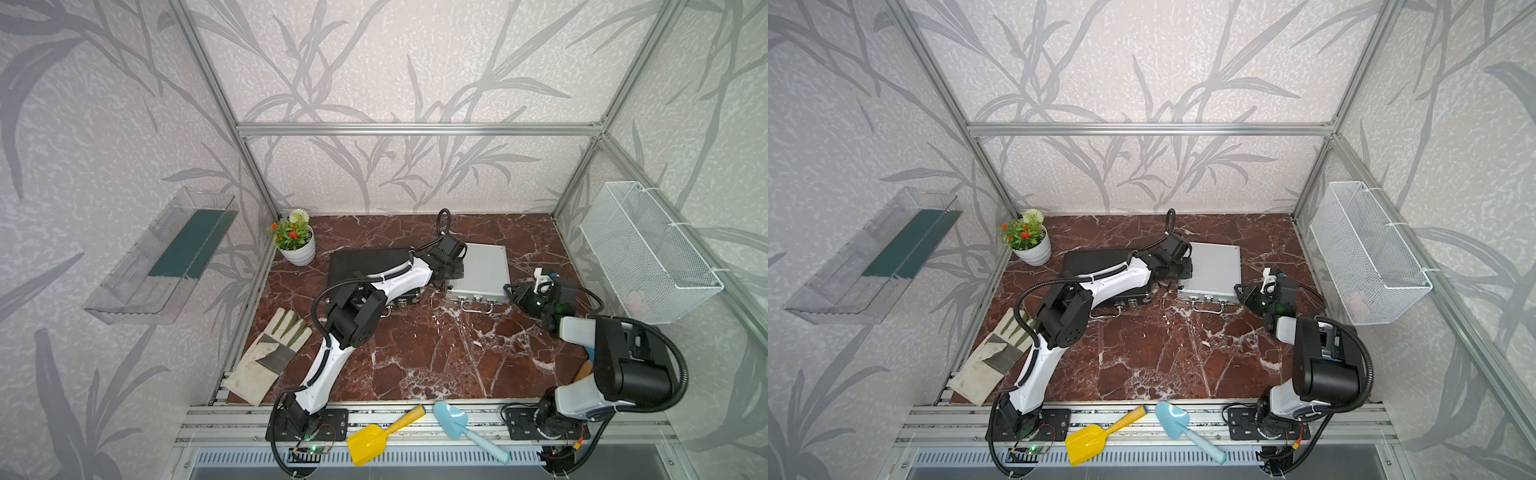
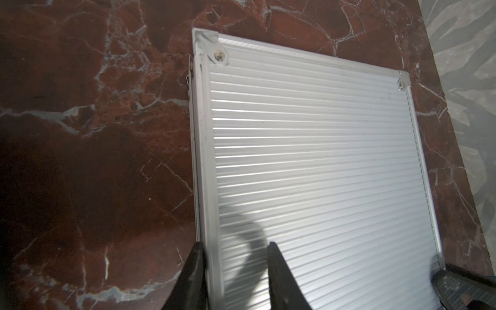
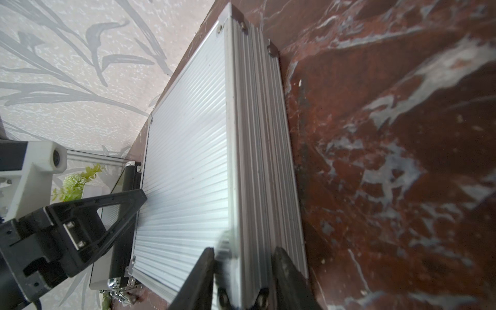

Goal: Open the poker set cases
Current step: Move the poker set case to the center of the board.

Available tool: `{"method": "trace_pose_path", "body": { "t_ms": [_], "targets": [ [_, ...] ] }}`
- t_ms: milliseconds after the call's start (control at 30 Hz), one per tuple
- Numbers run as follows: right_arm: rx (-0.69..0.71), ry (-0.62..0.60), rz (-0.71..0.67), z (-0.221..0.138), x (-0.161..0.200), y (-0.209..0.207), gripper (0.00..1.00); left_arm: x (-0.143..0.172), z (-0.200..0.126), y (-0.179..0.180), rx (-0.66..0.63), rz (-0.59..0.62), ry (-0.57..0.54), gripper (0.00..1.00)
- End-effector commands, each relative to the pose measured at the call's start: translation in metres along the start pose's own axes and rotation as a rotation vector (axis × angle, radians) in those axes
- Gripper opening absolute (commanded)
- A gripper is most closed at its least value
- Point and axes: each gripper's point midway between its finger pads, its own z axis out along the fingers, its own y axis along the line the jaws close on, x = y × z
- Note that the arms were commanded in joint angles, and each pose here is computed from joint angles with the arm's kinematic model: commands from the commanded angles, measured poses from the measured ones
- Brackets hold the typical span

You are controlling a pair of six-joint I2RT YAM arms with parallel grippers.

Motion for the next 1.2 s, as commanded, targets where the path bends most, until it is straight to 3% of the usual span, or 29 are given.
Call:
{"method": "trace_pose_path", "body": {
  "t_ms": [0,200,367,633,733,1000,1167],
  "targets": [
    [0.002,0.081,0.033,-0.011,0.028,-0.003,0.37,0.071,0.008,-0.021,0.074,0.015,0.193,0.27],
    [0.058,0.033,0.002,-0.03,0.021,-0.006,0.39,0.062,0.0,-0.023,0.076,0.031,0.172,0.27],
    [0.068,0.002,0.02,-0.043,0.014,-0.01,0.63,0.055,-0.009,-0.024,0.084,0.024,0.158,0.28],
    [0.141,0.006,-0.026,-0.069,0.036,-0.014,0.8,0.027,-0.039,-0.008,0.071,0.006,0.074,0.46],
    [0.16,-0.003,-0.022,-0.077,0.042,-0.014,0.82,0.025,-0.044,-0.012,0.093,0.01,0.07,0.51],
    [-0.005,0.064,0.077,-0.068,0.069,0.002,0.71,0.037,-0.038,-0.016,0.139,-0.003,0.101,0.52],
    [0.009,0.125,0.026,-0.049,0.088,0.01,0.7,0.04,-0.037,-0.017,0.146,0.001,0.109,0.51]
  ]
}}
